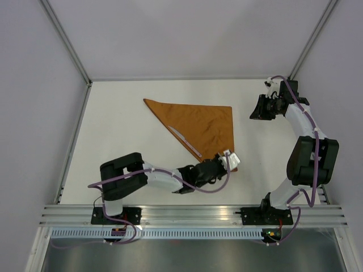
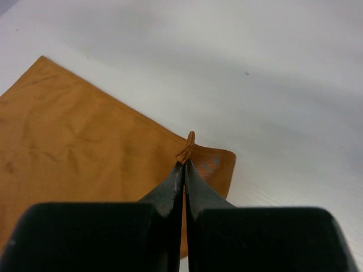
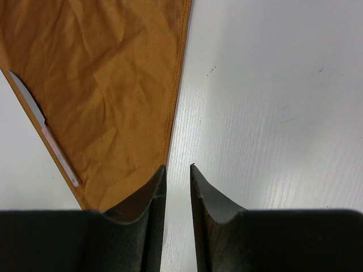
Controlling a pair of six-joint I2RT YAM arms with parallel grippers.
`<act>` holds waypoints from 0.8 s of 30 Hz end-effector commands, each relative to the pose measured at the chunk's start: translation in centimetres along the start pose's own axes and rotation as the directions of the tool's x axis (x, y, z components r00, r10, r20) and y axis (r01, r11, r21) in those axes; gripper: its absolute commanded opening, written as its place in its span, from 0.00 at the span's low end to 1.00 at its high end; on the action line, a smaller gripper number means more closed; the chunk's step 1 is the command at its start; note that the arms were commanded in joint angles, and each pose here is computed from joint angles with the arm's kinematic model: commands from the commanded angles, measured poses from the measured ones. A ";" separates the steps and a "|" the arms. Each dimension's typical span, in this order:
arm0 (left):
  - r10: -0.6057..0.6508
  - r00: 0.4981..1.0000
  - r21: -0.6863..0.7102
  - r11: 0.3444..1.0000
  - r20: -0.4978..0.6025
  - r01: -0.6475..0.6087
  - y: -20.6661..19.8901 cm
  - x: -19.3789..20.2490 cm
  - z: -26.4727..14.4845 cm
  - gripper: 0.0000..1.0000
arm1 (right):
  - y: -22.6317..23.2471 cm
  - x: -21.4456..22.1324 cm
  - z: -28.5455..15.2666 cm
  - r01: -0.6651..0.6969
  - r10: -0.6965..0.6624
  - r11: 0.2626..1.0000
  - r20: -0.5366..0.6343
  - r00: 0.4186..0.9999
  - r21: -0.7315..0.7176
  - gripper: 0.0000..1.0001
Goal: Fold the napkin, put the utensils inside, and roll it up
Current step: Fold the napkin at the center of the board.
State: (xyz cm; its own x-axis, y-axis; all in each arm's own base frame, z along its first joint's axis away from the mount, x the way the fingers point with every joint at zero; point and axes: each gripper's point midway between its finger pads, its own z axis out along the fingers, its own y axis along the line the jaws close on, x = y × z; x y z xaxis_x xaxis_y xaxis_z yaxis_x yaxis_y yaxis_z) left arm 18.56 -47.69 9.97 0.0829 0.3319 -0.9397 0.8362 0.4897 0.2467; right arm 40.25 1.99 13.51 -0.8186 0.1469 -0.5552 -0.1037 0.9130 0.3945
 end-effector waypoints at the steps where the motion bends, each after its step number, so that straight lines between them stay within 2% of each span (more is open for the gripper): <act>1: -0.326 0.944 -0.022 0.945 0.046 0.327 4.5 -2.9 0.0 0.02 | 0.4 -0.9 -0.9 0.012 -0.012 1.000 0.038 0.999 -0.012 0.29; 5: -0.489 0.871 -0.110 0.864 0.048 0.491 10.2 -1.5 -0.3 0.02 | 0.5 -0.9 -0.9 0.011 -0.011 1.000 0.037 0.999 -0.015 0.29; 6: -0.545 0.836 -0.158 0.822 0.063 0.547 12.6 -0.9 -0.5 0.02 | 0.6 -0.8 -0.9 0.011 -0.010 1.000 0.036 0.999 -0.018 0.29; 8: -0.615 0.785 -0.195 0.763 0.073 0.616 14.7 0.1 -1.2 0.02 | 0.6 -0.8 -0.8 0.010 -0.009 1.000 0.033 0.999 -0.021 0.29; 9: -0.638 0.765 -0.237 0.732 0.093 0.639 17.0 0.8 -1.6 0.02 | 0.6 -0.7 -0.8 0.010 -0.010 1.000 0.032 0.999 -0.021 0.29; 12: -0.697 0.708 -0.294 0.657 0.113 0.694 20.6 2.6 -2.8 0.02 | 0.6 -0.8 -0.9 0.011 -0.010 1.000 0.033 0.999 -0.022 0.29; 16: -0.744 0.654 -0.357 0.578 0.139 0.733 23.9 4.9 -4.4 0.02 | 0.6 -0.8 -0.8 0.009 -0.008 1.000 0.032 0.999 -0.024 0.29; 24: -0.781 0.603 -0.417 0.499 0.165 0.760 27.8 7.7 -6.3 0.02 | 0.6 -0.6 -0.6 0.006 -0.005 1.000 0.023 1.000 -0.025 0.29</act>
State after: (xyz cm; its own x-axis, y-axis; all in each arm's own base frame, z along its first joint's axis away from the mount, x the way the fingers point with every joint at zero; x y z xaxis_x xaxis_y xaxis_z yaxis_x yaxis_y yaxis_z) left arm 38.94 -26.71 9.88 -0.5026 -0.2430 -0.8297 0.2686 0.8683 -0.4170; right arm 40.23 2.06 13.61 -0.8182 0.1503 -0.5549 -0.1079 0.9079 0.4050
